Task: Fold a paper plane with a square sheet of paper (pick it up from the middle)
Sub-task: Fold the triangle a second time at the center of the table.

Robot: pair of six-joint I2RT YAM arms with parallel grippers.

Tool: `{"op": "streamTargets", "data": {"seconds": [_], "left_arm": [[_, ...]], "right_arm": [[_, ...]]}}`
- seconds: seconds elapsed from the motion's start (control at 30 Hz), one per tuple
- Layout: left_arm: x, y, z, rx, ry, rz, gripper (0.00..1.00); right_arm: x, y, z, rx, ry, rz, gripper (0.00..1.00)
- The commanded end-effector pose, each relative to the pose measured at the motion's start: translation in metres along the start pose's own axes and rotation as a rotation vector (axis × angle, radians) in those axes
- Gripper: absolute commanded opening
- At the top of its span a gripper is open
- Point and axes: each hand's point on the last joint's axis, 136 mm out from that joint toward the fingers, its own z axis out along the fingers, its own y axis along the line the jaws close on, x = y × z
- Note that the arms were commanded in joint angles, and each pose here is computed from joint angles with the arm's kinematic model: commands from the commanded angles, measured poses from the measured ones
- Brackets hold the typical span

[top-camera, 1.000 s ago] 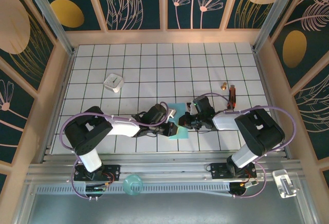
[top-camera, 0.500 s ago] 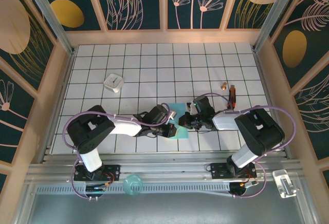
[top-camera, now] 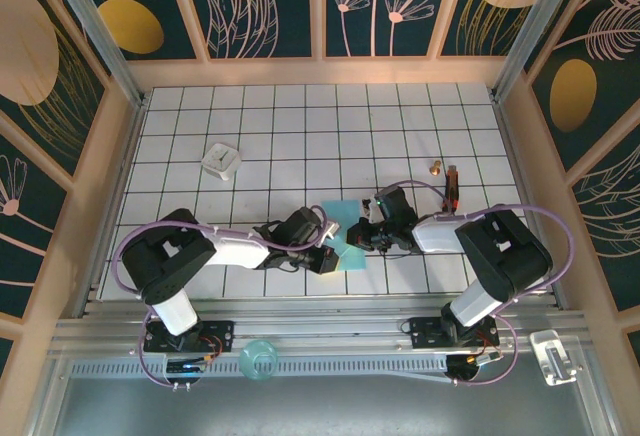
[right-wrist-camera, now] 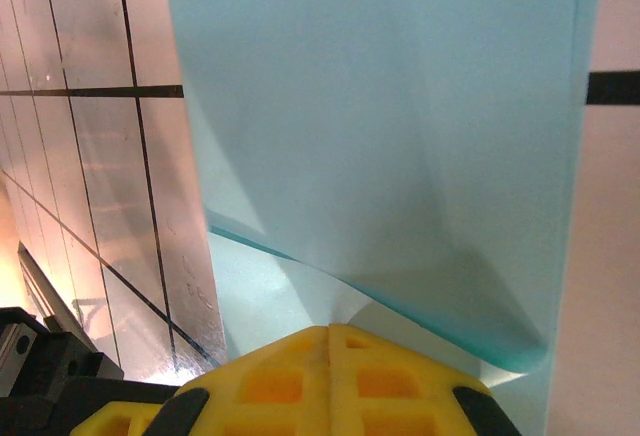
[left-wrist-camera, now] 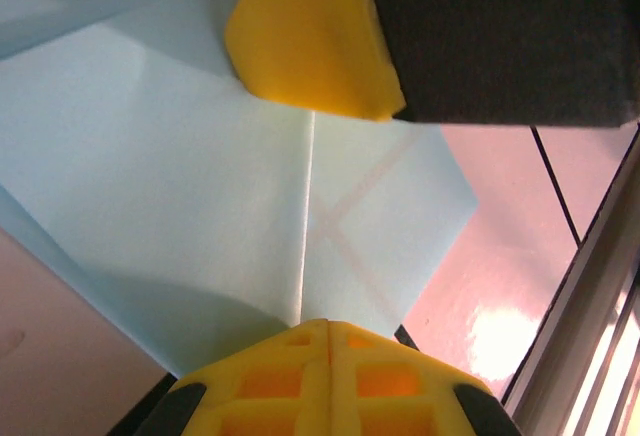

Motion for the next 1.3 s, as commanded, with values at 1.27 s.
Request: {"op": "streamTargets", "data": {"seconds": [1.27], "left_arm": [[0.015,0.029,-0.001,-0.040,0.056,-0.105,0.00]], "right_arm": [[0.008,-0.032,0.005,0.144,0.031,0.028,0.00]]}}
